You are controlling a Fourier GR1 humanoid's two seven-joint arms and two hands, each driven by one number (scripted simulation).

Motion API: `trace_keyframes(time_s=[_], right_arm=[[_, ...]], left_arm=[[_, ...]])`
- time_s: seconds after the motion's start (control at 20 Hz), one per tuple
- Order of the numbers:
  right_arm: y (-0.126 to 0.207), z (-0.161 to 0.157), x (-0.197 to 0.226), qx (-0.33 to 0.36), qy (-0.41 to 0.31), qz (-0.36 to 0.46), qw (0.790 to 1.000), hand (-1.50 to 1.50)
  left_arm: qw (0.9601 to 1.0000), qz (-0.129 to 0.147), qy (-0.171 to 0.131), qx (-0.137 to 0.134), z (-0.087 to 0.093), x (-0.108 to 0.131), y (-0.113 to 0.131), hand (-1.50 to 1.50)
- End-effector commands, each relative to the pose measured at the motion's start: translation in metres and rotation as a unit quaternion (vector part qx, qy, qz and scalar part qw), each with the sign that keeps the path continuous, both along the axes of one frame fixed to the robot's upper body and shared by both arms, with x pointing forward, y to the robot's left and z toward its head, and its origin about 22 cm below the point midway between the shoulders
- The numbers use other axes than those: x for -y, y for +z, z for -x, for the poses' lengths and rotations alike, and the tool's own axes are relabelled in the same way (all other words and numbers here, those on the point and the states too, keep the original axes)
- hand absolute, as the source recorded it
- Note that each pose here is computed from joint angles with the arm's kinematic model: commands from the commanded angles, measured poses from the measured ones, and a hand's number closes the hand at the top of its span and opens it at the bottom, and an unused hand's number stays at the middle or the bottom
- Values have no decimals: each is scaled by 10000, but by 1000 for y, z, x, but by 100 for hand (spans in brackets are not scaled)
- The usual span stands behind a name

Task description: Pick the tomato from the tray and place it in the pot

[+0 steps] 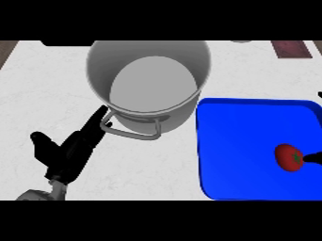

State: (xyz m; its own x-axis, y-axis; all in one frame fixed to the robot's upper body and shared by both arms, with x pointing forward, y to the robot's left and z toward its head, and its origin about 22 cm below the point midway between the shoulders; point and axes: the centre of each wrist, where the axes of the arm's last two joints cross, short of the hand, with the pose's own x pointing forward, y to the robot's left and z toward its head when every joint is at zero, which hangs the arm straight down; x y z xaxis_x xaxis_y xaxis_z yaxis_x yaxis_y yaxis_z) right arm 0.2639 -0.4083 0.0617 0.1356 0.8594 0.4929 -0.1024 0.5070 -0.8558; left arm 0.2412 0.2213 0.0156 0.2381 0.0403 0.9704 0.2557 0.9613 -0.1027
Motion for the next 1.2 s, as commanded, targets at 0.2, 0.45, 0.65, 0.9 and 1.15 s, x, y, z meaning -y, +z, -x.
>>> trace_keyframes(time_s=[0.2, 0.45, 0.65, 0.9, 1.15], right_arm=[[111, 0, -28, -653, 47, 405, 9970, -150], [139, 14, -53, -1402, -51, 382, 9894, -150], [144, 3, -61, -1547, -445, 79, 9869, -150], [127, 17, -85, -1691, -390, -337, 9842, -150], [108, 20, -107, -1820, -270, -301, 9825, -150]], left_arm=[[9999, 43, 82, -92, -5, -18, -1, 0], [10000, 53, 51, 3, 2, 6, 0, 0], [10000, 65, 4, 38, 2, 12, 1, 0], [10000, -41, 8, 43, 3, 5, 6, 0], [10000, 63, 6, 8, -4, 12, 1, 0]])
